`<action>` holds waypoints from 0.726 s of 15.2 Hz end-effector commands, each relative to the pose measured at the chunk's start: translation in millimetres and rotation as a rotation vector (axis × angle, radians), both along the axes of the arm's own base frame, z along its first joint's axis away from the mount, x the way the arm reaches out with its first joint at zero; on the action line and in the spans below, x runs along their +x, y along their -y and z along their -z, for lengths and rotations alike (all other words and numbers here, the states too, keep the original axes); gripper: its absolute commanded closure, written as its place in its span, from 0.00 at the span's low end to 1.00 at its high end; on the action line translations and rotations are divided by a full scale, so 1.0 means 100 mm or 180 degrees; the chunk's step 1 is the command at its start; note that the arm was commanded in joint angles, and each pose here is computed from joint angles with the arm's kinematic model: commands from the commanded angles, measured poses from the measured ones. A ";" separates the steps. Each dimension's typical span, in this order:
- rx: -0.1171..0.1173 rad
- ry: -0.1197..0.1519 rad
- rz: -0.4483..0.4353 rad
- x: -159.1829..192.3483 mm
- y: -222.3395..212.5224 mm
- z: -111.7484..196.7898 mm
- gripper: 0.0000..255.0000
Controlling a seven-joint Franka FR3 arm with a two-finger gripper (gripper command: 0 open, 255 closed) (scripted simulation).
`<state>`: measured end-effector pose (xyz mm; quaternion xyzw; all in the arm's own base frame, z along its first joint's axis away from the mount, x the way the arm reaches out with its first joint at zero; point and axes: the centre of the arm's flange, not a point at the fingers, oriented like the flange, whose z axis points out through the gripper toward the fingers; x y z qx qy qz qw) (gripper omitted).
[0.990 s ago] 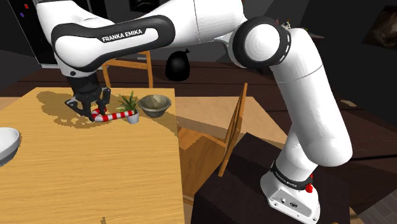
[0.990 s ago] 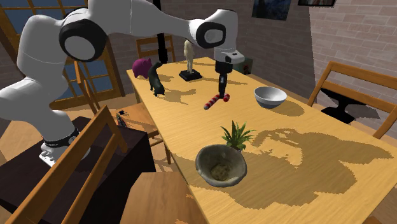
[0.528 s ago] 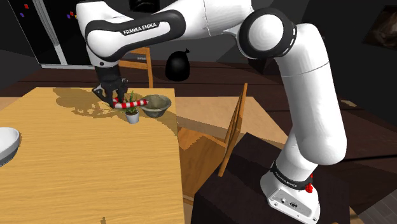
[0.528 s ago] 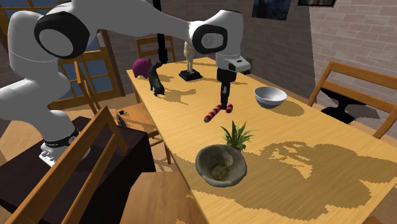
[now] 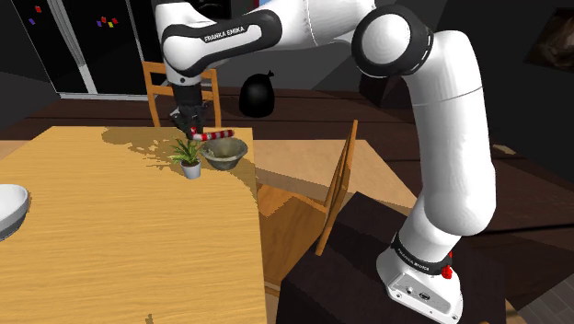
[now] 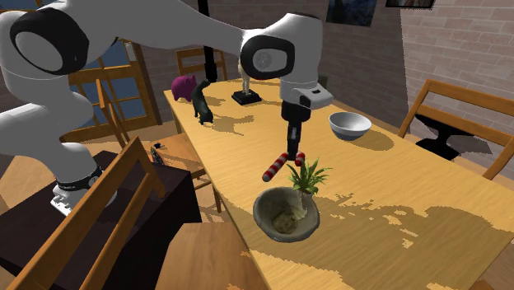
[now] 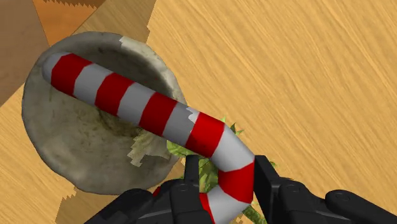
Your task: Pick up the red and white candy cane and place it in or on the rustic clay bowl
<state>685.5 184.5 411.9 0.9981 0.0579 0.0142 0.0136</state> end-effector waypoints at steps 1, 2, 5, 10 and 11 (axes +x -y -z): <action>0.0001 0.0001 -0.0005 0.08 0.25 -0.01 1.00; 0.0001 0.0001 -0.0005 0.12 0.38 -0.02 1.00; 0.0001 0.0001 -0.0005 0.19 0.67 0.03 1.00; 0.0001 0.0001 -0.0005 0.19 0.67 0.29 1.00; 0.0001 0.0001 -0.0005 0.19 0.67 0.34 1.00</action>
